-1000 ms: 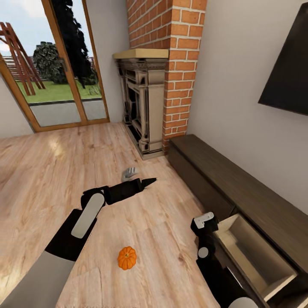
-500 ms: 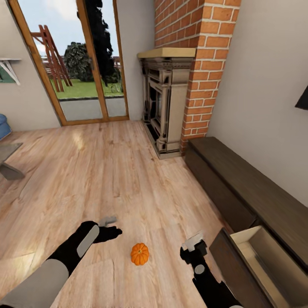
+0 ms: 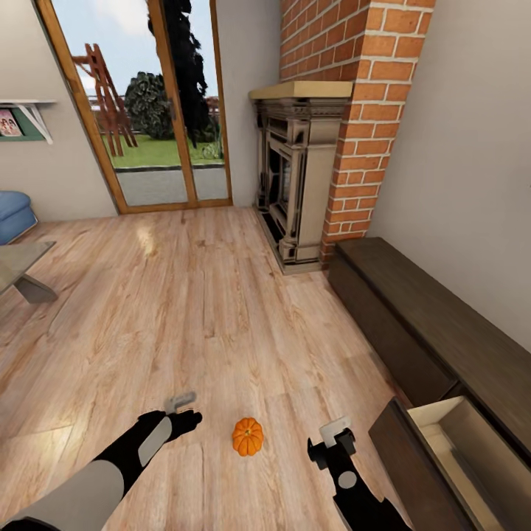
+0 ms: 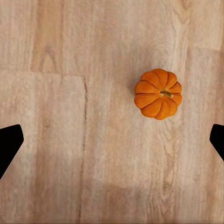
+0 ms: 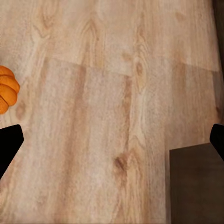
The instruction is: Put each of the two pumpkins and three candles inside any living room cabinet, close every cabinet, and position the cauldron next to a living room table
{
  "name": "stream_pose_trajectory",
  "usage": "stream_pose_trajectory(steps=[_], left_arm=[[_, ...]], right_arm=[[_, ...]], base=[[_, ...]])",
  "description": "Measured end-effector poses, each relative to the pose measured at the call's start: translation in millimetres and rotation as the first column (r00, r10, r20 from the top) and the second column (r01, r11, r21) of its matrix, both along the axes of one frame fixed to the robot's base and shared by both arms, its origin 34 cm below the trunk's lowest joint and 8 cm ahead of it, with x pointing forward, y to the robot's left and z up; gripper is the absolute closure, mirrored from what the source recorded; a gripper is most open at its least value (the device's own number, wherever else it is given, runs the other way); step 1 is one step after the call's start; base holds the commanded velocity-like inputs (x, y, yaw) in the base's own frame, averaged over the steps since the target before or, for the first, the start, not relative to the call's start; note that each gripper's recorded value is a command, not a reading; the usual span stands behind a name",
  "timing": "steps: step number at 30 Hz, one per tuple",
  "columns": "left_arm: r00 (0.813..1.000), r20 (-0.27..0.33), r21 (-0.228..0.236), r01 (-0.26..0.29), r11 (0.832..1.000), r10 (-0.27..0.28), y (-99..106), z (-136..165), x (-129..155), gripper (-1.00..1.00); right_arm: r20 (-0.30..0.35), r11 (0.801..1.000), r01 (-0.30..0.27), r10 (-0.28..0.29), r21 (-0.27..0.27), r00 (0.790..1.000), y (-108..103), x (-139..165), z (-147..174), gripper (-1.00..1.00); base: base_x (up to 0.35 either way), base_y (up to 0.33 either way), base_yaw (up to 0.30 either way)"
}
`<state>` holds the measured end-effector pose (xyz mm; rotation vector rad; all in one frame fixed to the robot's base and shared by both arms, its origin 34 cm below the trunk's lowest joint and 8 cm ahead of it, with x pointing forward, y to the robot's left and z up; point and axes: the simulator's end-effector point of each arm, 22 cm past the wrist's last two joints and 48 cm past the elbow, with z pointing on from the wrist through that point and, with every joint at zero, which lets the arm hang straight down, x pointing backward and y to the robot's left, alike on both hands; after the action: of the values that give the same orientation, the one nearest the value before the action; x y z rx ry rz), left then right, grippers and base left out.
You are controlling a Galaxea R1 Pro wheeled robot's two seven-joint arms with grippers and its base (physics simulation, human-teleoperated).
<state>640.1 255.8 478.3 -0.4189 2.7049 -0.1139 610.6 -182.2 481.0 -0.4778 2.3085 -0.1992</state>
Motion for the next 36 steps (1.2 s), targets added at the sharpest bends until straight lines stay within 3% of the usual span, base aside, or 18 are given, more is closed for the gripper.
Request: stream_pose_trajectory(steps=[6,9,12,15,16,18,23,27,36], left_arm=[[0.999,0.032,0.002,-0.013,1.0,0.013,1.1,1.6,5.3,-1.0],[0.999,0.037,0.002,-0.014,1.0,0.014,1.5,1.9,6.0,-1.0],[0.999,0.037,0.001,-0.015,1.0,0.015,1.2,1.7,6.0,-1.0],[0.999,0.035,0.001,-0.016,1.0,0.016,1.6,0.9,4.9,-1.0],[1.0,0.005,0.009,-0.02,1.0,0.02,5.3,-7.7,-6.8,-1.0],[0.999,-0.035,0.031,-0.038,0.999,0.039,11.3,-24.7,-29.7,-1.0],[0.996,-0.004,0.083,-0.085,0.993,0.086,25.3,-39.4,-47.8,-1.0],[0.996,-0.016,0.079,-0.086,0.993,0.087,12.7,-44.7,-56.6,-1.0],[0.996,-0.02,0.078,-0.088,0.993,0.09,9.9,-46.2,-59.3,-1.0]], right_arm=[[-0.018,1.0,-0.018,0.019,0.018,1.0,4.4,-5.5,-4.9,-1.0],[-0.07,0.99,-0.088,0.096,0.108,0.993,28.8,-16.1,-12.0,-1.0],[-0.112,0.968,-0.156,0.18,0.199,0.977,53.6,-28.4,-15.7,-1.0],[-0.127,0.955,-0.181,0.215,0.236,0.968,63.5,-34.3,-16.6,-1.0],[-0.128,0.952,-0.185,0.221,0.244,0.967,65.4,-35.2,-16.5,-1.0],[-0.126,0.952,-0.183,0.218,0.246,0.968,64.5,-34.4,-16.1,-1.0],[-0.124,0.956,-0.14,0.177,0.258,0.976,57.8,-31.3,-15.7,-1.0],[-0.141,0.958,-0.123,0.163,0.258,0.976,51.8,-36.8,-21.1,-1.0],[-0.153,0.959,-0.116,0.159,0.259,0.975,50.1,-40.9,-24.3,-1.0]], base=[[0.0,0.0,0.0],[0.0,0.0,0.0],[0.0,0.0,0.0],[0.0,0.0,0.0],[0.0,0.0,0.0],[0.0,0.0,0.0],[0.0,0.0,0.0],[0.0,0.0,0.0],[0.0,0.0,0.0]])
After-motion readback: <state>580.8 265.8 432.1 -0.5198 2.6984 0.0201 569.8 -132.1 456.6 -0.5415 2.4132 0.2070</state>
